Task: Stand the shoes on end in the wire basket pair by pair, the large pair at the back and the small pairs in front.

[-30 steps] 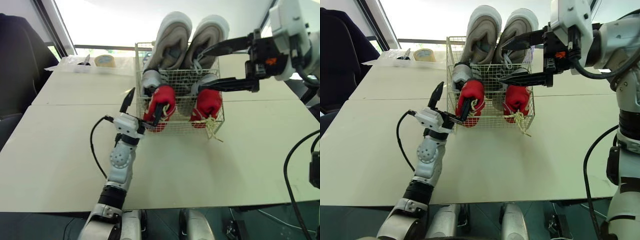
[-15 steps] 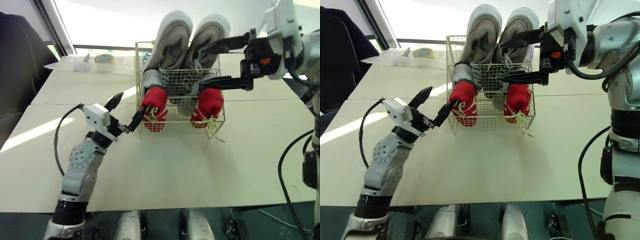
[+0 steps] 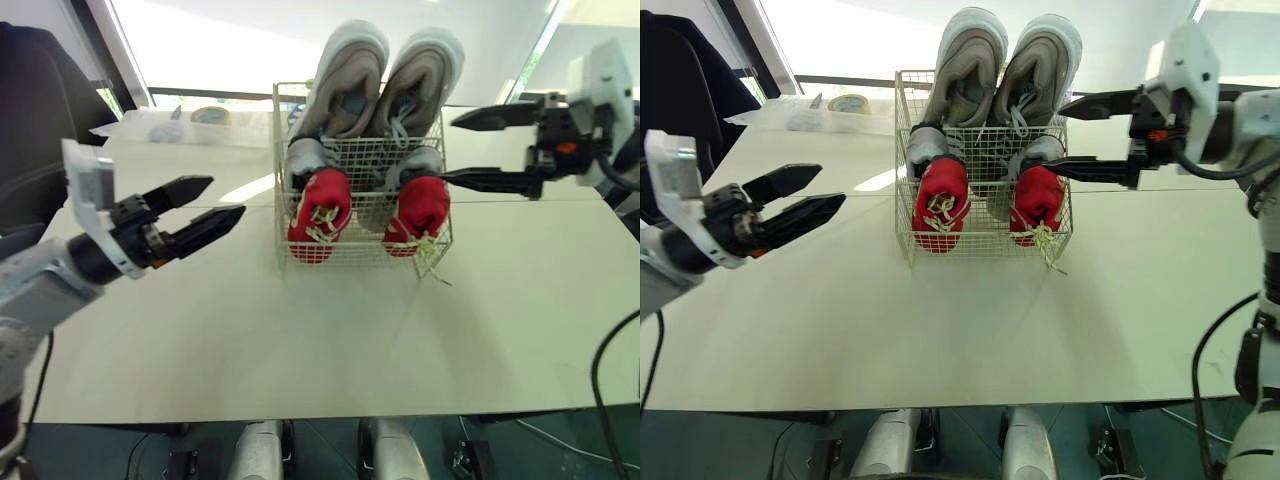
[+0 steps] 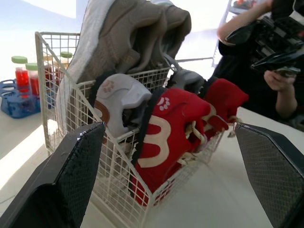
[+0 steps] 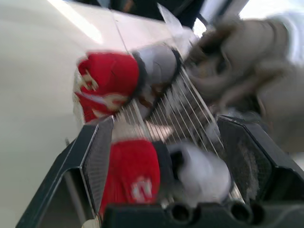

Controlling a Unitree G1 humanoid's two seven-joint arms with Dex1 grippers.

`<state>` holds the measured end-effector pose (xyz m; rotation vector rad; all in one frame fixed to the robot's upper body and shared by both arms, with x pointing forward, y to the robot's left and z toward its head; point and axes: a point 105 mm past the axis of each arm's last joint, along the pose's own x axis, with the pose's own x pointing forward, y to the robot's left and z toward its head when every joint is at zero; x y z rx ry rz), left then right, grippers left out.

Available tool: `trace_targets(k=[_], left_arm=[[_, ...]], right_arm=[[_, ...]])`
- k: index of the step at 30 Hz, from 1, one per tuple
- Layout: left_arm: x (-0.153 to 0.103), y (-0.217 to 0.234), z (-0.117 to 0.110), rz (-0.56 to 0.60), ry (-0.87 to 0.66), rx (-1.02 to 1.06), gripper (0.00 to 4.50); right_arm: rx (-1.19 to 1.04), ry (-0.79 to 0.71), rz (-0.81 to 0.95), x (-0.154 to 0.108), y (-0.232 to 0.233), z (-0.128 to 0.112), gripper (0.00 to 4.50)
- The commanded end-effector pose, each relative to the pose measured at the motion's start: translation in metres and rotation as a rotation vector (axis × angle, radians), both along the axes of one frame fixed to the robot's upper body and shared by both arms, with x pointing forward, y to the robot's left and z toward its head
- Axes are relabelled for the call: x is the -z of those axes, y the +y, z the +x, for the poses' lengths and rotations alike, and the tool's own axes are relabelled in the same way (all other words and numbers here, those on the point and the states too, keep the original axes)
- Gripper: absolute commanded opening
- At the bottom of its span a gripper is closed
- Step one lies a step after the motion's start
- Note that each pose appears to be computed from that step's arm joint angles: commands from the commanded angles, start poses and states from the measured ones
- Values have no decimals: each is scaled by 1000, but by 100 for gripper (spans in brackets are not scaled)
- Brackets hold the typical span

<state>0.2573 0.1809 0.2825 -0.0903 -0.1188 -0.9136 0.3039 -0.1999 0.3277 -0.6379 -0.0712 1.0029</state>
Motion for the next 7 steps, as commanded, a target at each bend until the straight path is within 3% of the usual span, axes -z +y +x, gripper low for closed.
trace_targets(k=[1, 7], left_arm=[[-20, 11, -8, 10, -17, 39, 446], [-13, 22, -8, 128, 56, 48, 446]], right_arm=[[74, -51, -14, -11, -20, -7, 373], [130, -23, -10, -2, -35, -8, 373]])
